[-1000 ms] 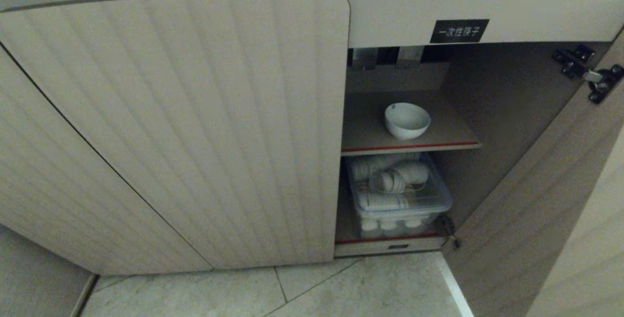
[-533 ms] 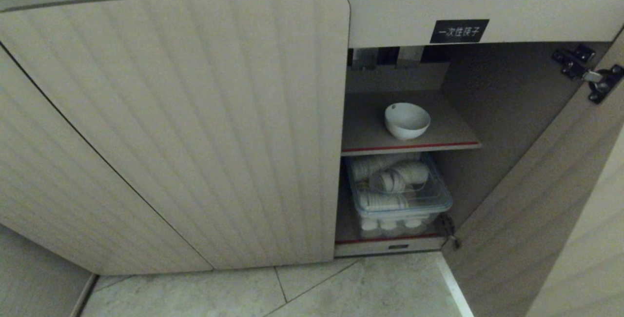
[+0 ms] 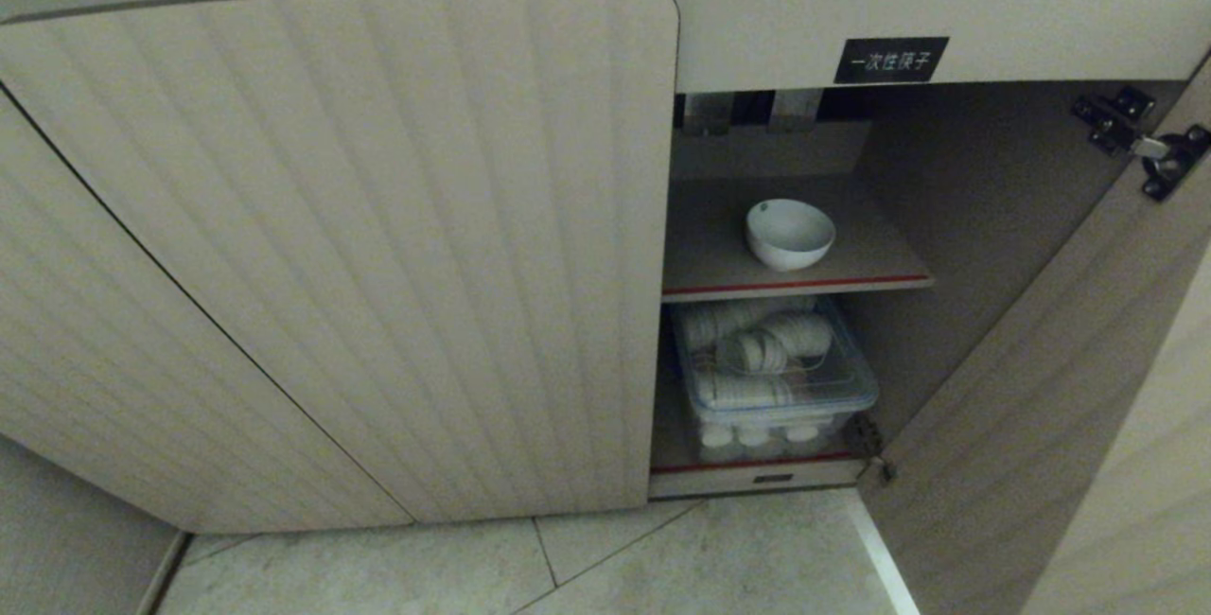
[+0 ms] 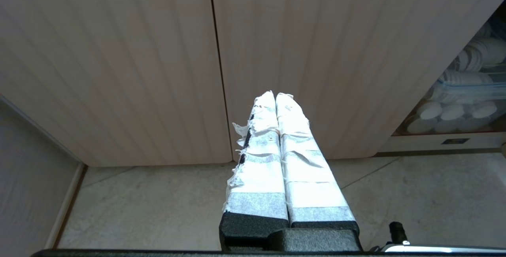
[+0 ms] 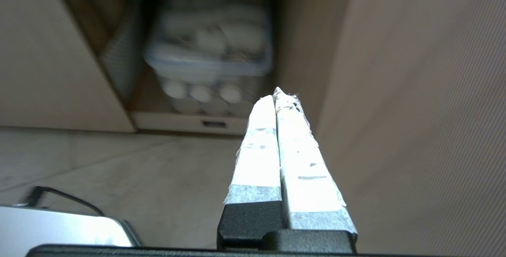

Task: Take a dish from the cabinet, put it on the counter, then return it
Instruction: Take the bowl from the cabinet

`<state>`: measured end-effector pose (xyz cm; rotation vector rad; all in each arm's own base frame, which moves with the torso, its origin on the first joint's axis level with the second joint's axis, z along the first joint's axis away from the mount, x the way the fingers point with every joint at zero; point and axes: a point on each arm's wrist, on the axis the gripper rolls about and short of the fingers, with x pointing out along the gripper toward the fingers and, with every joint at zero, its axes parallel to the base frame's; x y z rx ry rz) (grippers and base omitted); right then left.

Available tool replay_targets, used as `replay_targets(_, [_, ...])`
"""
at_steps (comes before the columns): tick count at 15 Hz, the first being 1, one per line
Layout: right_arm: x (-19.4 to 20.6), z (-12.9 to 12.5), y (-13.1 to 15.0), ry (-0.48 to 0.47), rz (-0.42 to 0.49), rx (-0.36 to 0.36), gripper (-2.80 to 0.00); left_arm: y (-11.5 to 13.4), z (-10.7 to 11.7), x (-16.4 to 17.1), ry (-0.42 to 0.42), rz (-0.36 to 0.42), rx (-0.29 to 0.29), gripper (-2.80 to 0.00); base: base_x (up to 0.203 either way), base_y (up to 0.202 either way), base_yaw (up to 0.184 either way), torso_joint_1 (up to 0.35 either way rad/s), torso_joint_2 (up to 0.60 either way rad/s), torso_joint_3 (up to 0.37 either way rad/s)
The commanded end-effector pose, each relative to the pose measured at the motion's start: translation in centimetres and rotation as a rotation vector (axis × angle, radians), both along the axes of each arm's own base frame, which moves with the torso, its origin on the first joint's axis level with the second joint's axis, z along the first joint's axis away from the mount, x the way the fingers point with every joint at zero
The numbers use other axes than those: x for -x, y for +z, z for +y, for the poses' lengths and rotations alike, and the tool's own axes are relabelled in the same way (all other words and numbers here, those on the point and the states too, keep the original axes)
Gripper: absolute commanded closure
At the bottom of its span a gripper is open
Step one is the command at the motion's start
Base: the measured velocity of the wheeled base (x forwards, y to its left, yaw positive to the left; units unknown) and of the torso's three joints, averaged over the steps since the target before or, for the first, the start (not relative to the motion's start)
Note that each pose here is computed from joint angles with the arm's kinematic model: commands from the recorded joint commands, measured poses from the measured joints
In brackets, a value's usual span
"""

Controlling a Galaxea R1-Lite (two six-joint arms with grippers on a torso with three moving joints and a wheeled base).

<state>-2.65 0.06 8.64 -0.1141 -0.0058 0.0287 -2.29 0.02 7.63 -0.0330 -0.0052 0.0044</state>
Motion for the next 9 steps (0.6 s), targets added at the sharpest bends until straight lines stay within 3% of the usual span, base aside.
replay_targets(1, [0.2, 0.1, 2.1, 0.052, 0.015, 0.002, 0.00, 0.0, 0.0, 0.0, 0.000, 0.000, 0.001, 0.00, 0.000, 0.000, 0.000, 0.000, 0.00, 0.000])
replay_targets(9, [-4.0, 0.5, 7.0, 0.277, 0.196, -0.004, 0.00, 0.0, 0.0, 0.0, 0.000, 0.000, 0.001, 0.00, 0.000, 0.000, 0.000, 0.000, 0.00, 0.000])
